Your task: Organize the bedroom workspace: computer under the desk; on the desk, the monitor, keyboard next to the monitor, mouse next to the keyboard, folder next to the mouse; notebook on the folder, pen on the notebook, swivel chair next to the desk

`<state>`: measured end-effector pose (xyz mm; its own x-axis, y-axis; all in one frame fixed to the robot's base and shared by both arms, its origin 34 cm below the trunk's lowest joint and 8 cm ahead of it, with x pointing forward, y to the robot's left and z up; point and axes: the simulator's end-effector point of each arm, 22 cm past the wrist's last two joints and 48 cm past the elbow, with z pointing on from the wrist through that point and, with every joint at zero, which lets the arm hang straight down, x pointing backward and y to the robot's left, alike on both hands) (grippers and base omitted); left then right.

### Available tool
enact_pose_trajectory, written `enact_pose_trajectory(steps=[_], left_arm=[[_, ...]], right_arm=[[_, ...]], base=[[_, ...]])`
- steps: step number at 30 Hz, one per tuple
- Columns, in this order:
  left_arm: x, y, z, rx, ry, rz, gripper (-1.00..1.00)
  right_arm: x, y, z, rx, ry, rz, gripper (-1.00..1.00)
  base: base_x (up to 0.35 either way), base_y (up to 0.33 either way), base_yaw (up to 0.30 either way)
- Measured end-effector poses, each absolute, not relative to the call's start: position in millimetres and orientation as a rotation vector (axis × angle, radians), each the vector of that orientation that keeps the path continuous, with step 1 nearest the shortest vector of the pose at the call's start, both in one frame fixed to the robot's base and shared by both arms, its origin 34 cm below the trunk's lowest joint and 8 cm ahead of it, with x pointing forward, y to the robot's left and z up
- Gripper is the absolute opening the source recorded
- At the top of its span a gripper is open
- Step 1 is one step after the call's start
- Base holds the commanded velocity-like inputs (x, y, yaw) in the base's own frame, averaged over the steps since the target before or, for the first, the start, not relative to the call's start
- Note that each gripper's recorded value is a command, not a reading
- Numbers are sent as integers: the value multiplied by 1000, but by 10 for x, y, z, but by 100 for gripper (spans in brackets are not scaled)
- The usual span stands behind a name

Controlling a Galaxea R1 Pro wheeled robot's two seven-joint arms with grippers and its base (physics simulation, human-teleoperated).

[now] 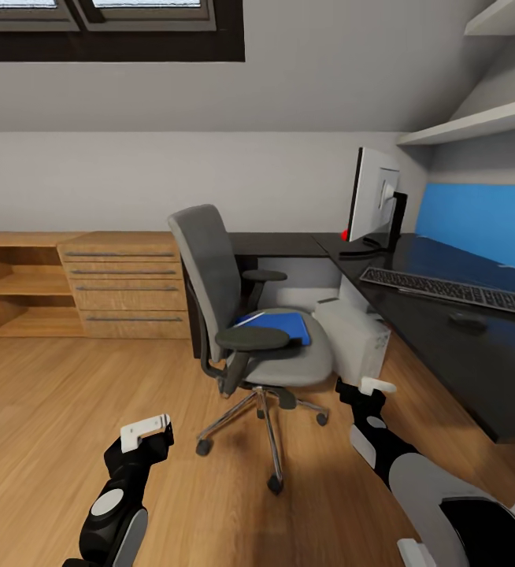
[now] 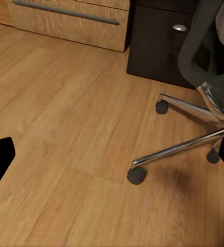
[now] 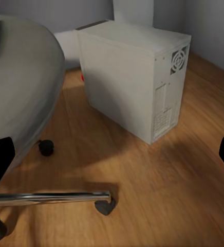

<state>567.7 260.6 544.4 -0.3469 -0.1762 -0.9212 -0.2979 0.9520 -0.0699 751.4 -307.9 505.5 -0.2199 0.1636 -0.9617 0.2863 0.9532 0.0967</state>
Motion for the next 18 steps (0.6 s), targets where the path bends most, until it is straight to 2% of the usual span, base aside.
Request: enact_pose_trajectory(steps=[9,18], left_arm=[[5677,2612,5443,-343,1936,131,100],[5676,2620,5442,-345,1936,132,100]], right_arm=[[7513,-3086,5049,340,1803,-115,100],[7476,-3137,4973,519,1796,-19,100]], base=[[27,0,0],[131,0,0]])
